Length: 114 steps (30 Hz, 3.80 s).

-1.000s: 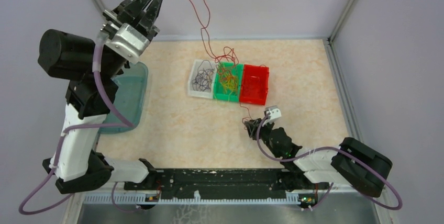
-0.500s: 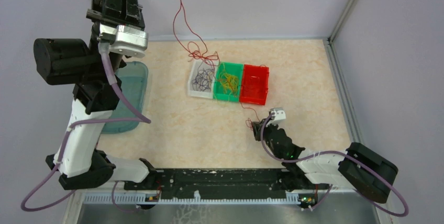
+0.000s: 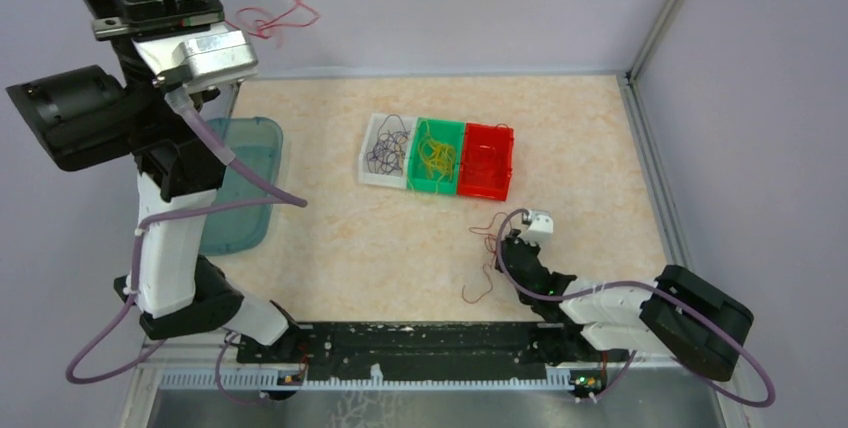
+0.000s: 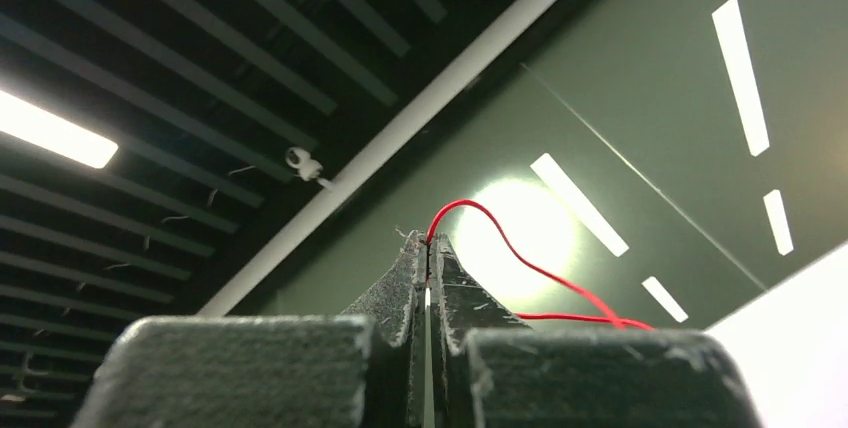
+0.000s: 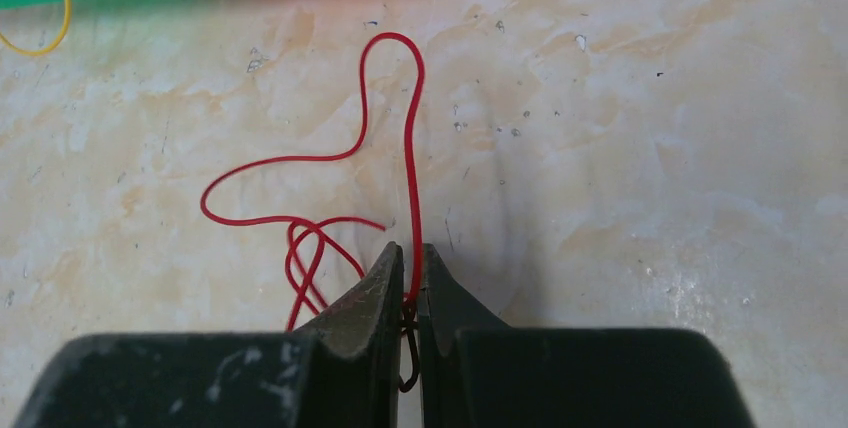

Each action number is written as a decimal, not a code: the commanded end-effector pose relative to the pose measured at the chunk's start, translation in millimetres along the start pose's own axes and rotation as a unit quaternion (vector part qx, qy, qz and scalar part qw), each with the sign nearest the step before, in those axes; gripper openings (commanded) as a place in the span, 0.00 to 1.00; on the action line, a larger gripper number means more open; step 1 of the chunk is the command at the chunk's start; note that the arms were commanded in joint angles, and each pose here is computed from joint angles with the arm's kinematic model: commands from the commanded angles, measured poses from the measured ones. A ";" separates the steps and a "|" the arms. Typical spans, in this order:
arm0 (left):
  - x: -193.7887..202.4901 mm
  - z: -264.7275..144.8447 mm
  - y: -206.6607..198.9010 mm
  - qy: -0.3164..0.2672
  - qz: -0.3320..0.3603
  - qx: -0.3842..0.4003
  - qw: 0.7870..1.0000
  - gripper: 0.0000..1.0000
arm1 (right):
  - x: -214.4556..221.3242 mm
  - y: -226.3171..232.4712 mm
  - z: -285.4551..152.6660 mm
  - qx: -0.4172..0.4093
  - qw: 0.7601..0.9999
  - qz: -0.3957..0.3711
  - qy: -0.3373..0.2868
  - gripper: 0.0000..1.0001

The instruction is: Untangle the cables

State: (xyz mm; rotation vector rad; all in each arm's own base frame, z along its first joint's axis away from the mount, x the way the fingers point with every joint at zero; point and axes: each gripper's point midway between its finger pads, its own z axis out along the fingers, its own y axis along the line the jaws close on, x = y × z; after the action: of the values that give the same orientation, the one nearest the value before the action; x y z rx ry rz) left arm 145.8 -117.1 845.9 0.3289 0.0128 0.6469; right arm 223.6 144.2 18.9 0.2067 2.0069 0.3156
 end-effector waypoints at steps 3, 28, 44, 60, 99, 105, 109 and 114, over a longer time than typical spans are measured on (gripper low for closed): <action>-1.9 -1.9 7.1 0.002 0.004 0.023 1.000 0.00 | 1.3 3.6 2.8 0.012 1.000 -0.005 0.010 0.03; -58.9 -191.9 -213.9 0.031 -0.321 0.460 0.827 0.00 | -193.3 182.1 -131.6 -0.401 0.901 -0.071 -0.151 0.71; -67.6 -201.4 -214.9 0.026 -0.342 0.477 0.810 0.01 | -244.3 254.4 -139.3 -0.474 0.851 -0.073 -0.215 0.71; -73.9 -199.9 -235.7 0.012 -0.362 0.481 0.798 0.01 | -231.4 248.6 -115.4 -0.441 0.873 -0.055 -0.202 0.68; -34.7 -263.5 -471.4 0.088 -0.323 0.475 0.814 0.00 | -191.2 6.2 -44.6 0.045 0.978 -0.003 -0.203 0.67; -17.0 -294.1 -522.0 0.113 -0.288 0.482 0.820 0.00 | -192.0 -7.5 -48.4 0.071 0.974 0.019 -0.215 0.68; -6.1 -326.1 -548.8 0.137 -0.265 0.506 0.809 0.00 | -194.0 -14.4 -51.7 0.080 0.971 0.037 -0.223 0.68; -0.8 -371.0 -573.2 0.159 -0.256 0.557 0.774 0.00 | -197.2 -15.5 -52.8 0.081 0.971 0.037 -0.222 0.67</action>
State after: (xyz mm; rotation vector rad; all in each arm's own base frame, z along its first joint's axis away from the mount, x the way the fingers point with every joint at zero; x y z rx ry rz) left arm 430.5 -440.9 318.3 1.3150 0.8102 0.0157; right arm 261.2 73.0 193.1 0.3693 1.6143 0.1265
